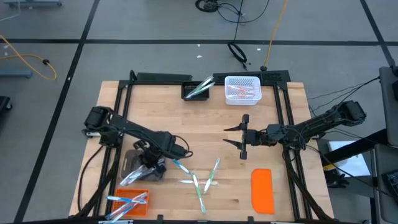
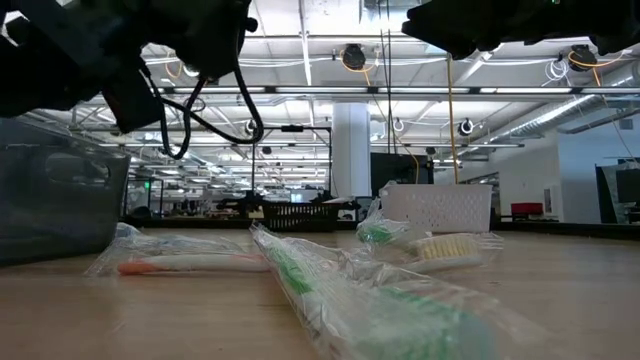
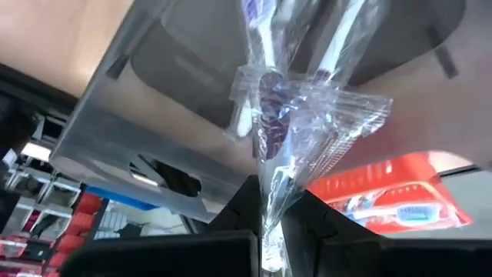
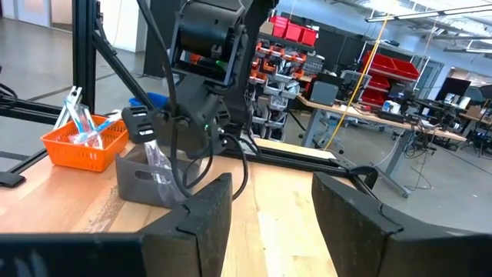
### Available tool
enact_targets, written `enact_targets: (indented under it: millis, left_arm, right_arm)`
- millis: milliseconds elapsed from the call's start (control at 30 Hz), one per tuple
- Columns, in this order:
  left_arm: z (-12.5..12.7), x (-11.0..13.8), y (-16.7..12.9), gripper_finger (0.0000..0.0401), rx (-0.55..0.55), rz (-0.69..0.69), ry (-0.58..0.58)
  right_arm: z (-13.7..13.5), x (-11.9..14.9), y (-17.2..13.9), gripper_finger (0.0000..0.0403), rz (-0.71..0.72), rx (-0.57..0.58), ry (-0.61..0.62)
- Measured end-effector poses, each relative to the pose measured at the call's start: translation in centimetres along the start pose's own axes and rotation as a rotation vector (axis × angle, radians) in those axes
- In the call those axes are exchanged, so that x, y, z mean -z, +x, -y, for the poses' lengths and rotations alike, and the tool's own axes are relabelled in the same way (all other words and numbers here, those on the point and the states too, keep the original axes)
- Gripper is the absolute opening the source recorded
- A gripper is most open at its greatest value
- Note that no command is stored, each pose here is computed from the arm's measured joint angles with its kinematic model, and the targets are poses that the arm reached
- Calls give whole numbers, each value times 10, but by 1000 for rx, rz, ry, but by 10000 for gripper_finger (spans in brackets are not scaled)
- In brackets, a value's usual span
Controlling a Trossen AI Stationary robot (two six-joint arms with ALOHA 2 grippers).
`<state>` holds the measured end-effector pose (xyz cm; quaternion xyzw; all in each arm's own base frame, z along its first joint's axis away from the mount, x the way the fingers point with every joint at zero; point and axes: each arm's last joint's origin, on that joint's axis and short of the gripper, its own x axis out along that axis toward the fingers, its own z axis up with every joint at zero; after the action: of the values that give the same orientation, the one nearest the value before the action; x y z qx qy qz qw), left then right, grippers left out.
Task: Pick & Place Toothbrushes
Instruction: Put the violet toothbrush into the transparent bin
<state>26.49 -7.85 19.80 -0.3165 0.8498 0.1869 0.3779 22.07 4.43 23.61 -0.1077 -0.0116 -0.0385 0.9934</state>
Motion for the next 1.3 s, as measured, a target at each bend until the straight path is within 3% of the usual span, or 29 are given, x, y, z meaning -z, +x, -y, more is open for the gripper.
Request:
enact_targets:
  millis: [233,633,1067,1300]
  left_arm:
    - [8,-6,0,25,66,64,48]
    - [7,-5,0,33,60,60,59]
    - [5,-5,0,159,21,71,54]
    - [6,-6,0,194,42,80,79]
  right_arm:
    - [0,0,0,173,-2,0,-1]
    - [0,0,0,172,-2,0,-1]
    - [0,0,0,171,-2,0,-1]
    - [0,1,0,171,-7,-2,-2]
